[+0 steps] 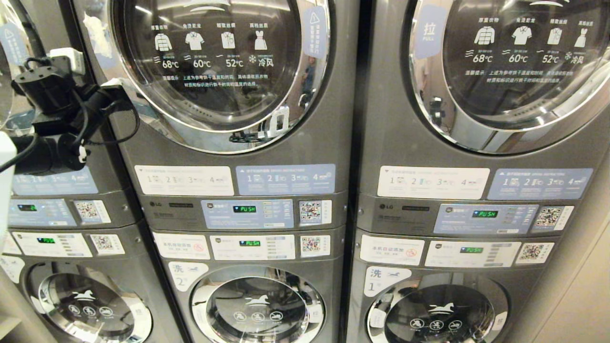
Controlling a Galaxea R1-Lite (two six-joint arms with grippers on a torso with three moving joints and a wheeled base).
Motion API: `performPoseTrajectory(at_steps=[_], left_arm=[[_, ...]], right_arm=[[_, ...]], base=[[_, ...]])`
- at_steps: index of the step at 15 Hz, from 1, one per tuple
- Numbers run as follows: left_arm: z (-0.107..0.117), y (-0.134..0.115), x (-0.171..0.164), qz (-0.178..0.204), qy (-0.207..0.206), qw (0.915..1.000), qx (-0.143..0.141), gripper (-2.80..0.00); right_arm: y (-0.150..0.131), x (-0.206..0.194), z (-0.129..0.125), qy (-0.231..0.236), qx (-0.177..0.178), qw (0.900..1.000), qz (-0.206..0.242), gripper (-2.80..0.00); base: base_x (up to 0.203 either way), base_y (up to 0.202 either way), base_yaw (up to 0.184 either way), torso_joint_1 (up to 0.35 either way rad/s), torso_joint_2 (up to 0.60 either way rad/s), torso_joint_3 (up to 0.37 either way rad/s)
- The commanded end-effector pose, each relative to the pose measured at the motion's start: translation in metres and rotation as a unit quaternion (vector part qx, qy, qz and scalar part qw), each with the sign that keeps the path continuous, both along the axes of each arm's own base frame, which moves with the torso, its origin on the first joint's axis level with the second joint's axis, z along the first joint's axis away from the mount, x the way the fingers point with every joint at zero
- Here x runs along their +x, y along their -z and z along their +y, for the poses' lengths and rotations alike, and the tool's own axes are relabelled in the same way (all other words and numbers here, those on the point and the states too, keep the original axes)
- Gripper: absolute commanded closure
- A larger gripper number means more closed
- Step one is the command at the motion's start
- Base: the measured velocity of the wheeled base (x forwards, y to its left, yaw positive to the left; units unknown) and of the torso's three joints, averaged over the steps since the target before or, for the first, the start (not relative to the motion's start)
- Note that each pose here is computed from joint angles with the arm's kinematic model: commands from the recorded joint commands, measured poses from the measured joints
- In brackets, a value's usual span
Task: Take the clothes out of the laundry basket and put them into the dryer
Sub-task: Close the dryer
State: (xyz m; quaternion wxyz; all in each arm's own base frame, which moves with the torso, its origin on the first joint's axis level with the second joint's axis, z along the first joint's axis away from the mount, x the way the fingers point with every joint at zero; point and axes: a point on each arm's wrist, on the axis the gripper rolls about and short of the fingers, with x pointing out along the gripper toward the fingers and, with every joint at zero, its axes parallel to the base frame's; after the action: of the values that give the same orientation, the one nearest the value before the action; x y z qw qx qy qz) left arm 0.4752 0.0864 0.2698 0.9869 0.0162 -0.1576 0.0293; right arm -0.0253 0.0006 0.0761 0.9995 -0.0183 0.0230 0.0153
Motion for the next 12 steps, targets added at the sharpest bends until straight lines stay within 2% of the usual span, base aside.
performPoseTrajectory(at_steps=[1, 4, 12], left_arm=[[0.0, 0.008, 0.004, 0.006, 0.002, 1.0, -0.002, 0.0], [-0.001, 0.013, 0.007, 0.013, 0.026, 0.9996, 0.006, 0.0], [-0.013, 0.023, 0.014, 0.023, 0.042, 0.9988, 0.005, 0.0]], right_arm=[[0.0, 0.0, 0.0, 0.0, 0.0, 1.0, 0.0, 0.0], [0.0, 0.0, 0.0, 0.0, 0.0, 1.0, -0.001, 0.0], [0.0, 0.0, 0.0, 0.0, 0.0, 1.0, 0.0, 0.0]], base=[[0.0, 0.0, 0.0, 0.0, 0.0, 0.0], [0.0, 0.0, 0.0, 0.0, 0.0, 0.0], [0.0, 0.0, 0.0, 0.0, 0.0, 0.0]])
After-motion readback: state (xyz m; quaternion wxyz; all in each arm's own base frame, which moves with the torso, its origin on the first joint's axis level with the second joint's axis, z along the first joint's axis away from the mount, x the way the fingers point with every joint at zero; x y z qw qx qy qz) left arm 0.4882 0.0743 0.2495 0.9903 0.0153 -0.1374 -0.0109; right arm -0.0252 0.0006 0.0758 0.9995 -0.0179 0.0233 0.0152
